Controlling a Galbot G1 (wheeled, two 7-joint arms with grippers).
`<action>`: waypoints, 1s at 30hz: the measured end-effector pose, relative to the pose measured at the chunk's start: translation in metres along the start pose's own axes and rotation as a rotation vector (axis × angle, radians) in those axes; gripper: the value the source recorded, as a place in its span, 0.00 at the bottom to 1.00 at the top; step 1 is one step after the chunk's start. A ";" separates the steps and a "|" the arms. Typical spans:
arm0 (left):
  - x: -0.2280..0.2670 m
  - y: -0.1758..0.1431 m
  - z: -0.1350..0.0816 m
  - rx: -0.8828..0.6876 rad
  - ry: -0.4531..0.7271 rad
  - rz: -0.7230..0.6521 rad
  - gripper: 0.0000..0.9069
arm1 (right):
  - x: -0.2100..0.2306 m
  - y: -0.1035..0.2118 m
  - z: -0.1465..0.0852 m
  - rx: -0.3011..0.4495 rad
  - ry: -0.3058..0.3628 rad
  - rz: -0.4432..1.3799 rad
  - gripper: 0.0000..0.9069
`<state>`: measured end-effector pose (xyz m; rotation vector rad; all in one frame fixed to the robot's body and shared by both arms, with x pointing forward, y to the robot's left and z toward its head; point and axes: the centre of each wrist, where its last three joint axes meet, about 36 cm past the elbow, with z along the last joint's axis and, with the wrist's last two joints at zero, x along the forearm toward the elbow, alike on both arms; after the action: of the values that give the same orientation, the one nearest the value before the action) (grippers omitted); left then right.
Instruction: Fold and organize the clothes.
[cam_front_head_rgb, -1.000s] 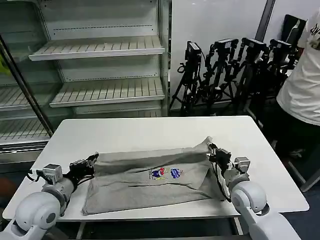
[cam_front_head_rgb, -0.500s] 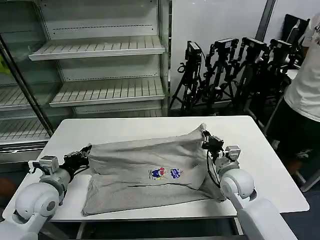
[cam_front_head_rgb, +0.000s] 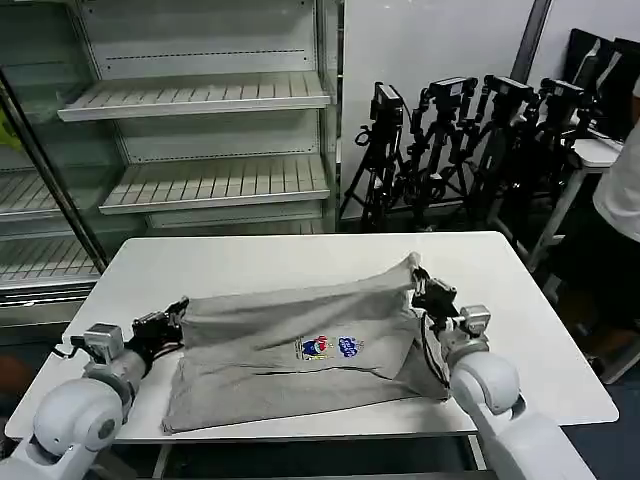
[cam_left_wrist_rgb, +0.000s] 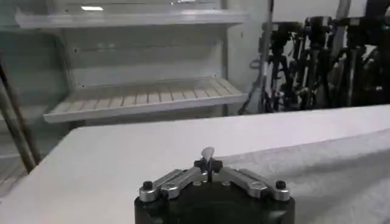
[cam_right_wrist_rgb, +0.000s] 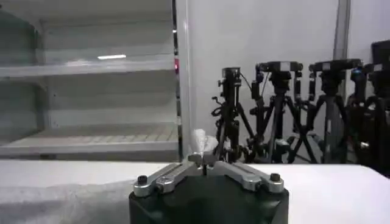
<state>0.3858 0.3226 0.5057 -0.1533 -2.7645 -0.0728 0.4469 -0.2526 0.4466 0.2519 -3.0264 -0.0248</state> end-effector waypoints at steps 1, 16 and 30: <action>0.002 -0.002 0.002 0.000 0.001 0.001 0.03 | 0.003 -0.001 0.002 0.000 0.004 0.003 0.00; 0.020 -0.014 0.031 -0.003 0.048 0.008 0.03 | 0.032 -0.001 0.035 0.004 0.068 0.020 0.00; 0.014 -0.008 0.044 -0.040 0.114 -0.012 0.03 | 0.032 0.004 0.046 0.006 0.139 0.017 0.00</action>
<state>0.3564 0.3192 0.4695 -0.1386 -2.6519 -0.1357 0.4103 -0.2535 0.4041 0.2187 -2.8905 0.0036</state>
